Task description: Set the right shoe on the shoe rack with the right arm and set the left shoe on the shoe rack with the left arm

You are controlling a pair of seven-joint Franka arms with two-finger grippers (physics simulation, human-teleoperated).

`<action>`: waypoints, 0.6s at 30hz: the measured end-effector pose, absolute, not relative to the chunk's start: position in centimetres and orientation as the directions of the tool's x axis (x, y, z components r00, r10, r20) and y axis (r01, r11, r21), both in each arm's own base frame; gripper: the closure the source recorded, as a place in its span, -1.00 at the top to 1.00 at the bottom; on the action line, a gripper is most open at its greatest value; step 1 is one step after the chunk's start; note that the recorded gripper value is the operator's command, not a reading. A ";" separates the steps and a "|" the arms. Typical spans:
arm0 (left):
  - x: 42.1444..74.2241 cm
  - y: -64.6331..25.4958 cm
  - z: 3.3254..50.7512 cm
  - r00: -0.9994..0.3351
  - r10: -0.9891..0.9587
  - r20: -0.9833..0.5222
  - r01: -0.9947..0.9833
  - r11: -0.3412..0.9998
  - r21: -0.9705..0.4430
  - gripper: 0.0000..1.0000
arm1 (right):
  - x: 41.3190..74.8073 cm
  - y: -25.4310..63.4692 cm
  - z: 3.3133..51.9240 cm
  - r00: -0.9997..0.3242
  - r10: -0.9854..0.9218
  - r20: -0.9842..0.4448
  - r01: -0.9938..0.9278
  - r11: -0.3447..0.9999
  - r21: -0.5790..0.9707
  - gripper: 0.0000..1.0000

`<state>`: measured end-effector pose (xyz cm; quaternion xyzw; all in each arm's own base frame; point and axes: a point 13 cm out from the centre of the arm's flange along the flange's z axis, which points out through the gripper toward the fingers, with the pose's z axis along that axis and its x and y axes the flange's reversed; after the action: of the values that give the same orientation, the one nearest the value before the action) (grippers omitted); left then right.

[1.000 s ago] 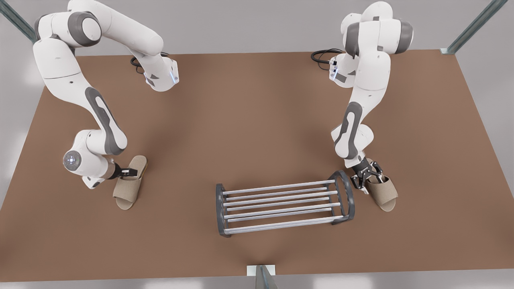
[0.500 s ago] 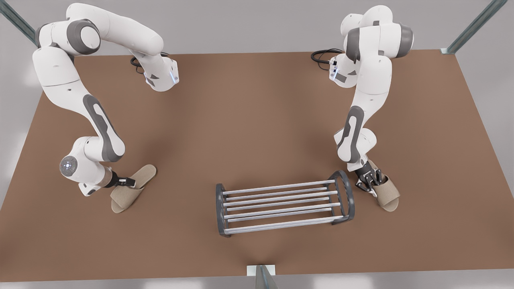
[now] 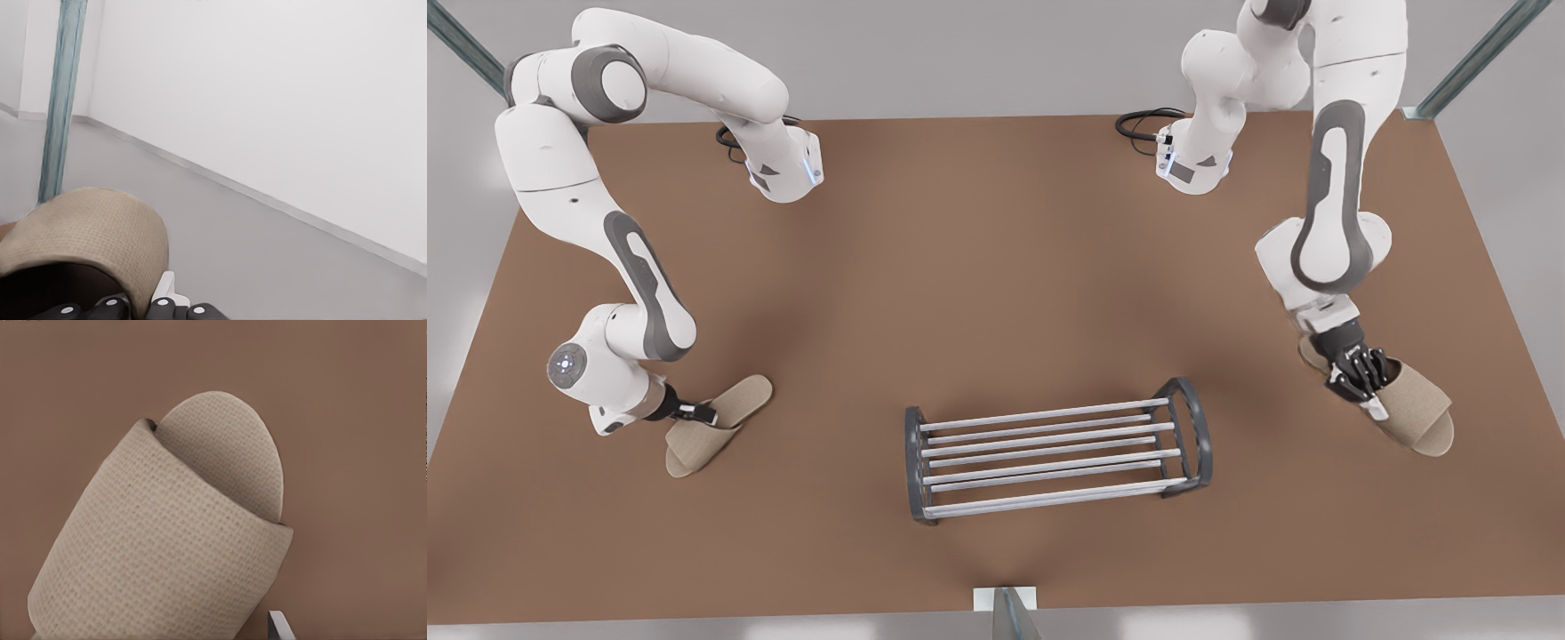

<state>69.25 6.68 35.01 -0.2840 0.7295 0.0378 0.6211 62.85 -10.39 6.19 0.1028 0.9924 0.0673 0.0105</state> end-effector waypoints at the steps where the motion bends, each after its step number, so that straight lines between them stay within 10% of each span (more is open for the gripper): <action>1: 69.6 3.7 38.1 -0.060 -0.397 -0.916 -0.404 0.849 -0.342 -0.57 | 62.9 -10.4 6.0 -0.976 0.216 -0.007 0.213 0.967 0.138 1.00; 4: 69.8 -10.5 43.9 -0.112 -0.452 -0.885 -0.192 0.884 -0.427 -0.57 | 62.9 -10.7 5.4 -0.968 0.250 -0.009 0.246 0.959 0.142 0.99; 9: 65.0 -34.3 48.5 -0.246 -0.485 -0.840 0.100 0.849 -0.519 -0.57 | 63.6 -11.0 5.7 -0.956 0.291 -0.028 0.284 0.947 0.147 0.20; 18: 70.9 -38.2 32.2 -0.311 -0.458 -0.833 -0.056 0.884 -0.465 -0.57 | 64.7 -11.1 6.5 -0.942 0.331 -0.050 0.320 0.934 0.158 -0.57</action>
<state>70.88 -38.16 32.23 -0.1627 0.7896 -0.1783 0.5641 64.74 -11.15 6.50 0.1654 0.9827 0.0738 0.0377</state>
